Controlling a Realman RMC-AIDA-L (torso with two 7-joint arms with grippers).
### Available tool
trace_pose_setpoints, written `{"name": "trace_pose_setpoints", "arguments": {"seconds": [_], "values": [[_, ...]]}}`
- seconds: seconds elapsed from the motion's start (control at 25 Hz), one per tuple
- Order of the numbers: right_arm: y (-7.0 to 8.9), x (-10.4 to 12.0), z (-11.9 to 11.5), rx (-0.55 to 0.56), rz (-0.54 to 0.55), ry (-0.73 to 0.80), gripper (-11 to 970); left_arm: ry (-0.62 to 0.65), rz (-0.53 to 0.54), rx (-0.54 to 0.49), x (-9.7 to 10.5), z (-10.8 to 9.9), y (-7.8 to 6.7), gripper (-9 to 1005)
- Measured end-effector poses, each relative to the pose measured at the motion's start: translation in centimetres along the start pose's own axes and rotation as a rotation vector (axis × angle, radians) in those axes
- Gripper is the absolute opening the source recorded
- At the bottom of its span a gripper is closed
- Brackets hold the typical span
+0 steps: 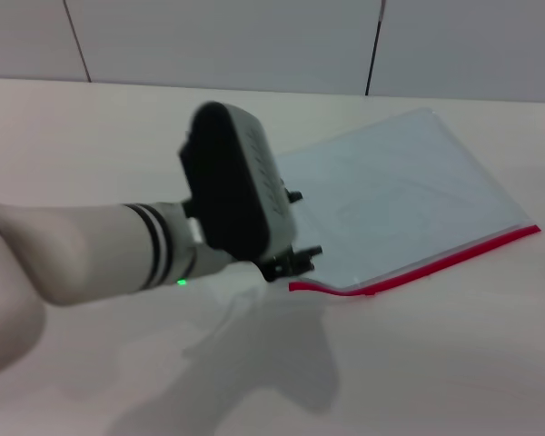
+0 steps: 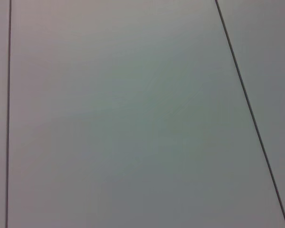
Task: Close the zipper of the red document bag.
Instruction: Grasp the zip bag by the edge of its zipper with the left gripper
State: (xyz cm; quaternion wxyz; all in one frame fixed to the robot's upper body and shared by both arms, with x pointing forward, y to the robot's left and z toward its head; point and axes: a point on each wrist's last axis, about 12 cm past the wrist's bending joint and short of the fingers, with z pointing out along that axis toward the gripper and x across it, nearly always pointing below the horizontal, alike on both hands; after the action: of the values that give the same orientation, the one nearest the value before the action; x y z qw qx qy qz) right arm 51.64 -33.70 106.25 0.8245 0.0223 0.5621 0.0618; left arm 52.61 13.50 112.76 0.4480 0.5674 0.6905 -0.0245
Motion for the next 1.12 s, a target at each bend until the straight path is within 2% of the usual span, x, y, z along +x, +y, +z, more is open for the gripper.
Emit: {"name": "trace_pose_setpoints", "arguments": {"seconds": [0.12, 0.4, 0.8, 1.12], "values": [[0.0, 0.0, 0.0, 0.0, 0.0, 0.0, 871, 0.063, 0.093, 0.038, -1.0, 0.1, -1.4, 632], [0.0, 0.0, 0.0, -0.001, 0.0, -0.002, 871, 0.136, 0.166, 0.104, -2.0, 0.4, -2.8, 616], [0.2, -0.1, 0.3, -0.011, 0.002, -0.007, 871, 0.134, 0.214, 0.107, -1.8, 1.3, -3.2, 593], [0.1, -0.1, 0.2, -0.007, 0.001, -0.006, 870, 0.128, 0.226, 0.073, -0.7, 2.4, -3.0, 574]]}}
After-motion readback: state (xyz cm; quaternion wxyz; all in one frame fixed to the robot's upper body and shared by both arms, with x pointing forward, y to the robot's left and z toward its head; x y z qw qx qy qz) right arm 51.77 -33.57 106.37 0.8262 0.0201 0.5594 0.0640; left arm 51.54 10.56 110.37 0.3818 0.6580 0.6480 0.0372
